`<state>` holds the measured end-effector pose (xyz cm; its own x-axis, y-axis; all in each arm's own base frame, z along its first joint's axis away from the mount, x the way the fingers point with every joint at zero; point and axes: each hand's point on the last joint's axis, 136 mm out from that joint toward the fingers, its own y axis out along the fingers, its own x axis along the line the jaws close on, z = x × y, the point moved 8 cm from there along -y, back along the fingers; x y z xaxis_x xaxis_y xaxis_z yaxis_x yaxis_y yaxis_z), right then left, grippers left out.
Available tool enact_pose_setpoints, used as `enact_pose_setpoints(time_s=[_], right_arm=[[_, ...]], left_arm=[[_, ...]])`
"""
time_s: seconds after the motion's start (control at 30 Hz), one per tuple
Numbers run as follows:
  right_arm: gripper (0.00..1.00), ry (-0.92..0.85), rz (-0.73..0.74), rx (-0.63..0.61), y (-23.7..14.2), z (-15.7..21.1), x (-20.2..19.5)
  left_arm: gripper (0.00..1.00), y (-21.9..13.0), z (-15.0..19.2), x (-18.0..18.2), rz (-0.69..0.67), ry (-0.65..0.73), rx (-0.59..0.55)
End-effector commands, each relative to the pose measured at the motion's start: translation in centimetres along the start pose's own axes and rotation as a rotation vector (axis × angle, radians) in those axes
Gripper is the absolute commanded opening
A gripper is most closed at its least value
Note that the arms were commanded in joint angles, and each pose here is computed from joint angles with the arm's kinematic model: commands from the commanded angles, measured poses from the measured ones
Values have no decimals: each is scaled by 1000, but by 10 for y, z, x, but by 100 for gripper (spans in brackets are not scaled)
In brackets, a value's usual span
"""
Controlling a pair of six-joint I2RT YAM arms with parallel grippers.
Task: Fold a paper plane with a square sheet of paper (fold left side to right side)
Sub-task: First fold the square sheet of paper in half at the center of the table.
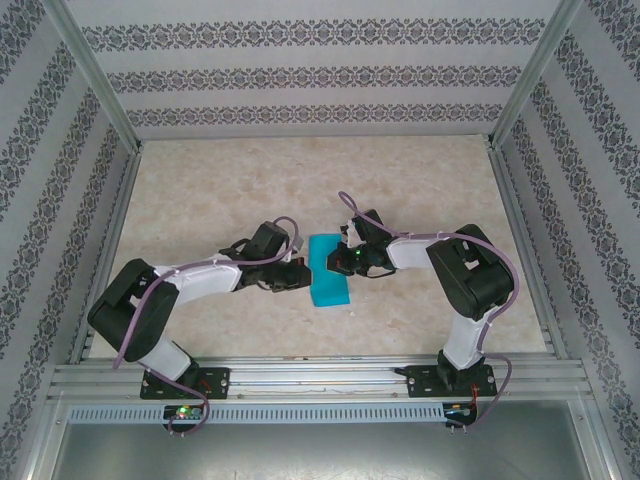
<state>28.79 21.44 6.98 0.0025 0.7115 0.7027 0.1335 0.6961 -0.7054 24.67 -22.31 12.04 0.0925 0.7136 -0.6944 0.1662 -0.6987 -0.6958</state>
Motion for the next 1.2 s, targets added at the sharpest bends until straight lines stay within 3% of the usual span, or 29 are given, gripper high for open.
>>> enact_pose_setpoints(time_s=[0.0,0.2,0.47,1.17], right_arm=[[0,88,196,56,10,22,-43],[0,88,206,60,11,23,-44],[0,87,230,68,11,26,-47],[0,96,252,74,11,27,-51]], left_arm=[[6,12,-10,0,16,17,23],[6,33,-18,3,30,14,47],[6,47,4,21,-9,-11,118],[6,30,76,50,-115,-30,271]])
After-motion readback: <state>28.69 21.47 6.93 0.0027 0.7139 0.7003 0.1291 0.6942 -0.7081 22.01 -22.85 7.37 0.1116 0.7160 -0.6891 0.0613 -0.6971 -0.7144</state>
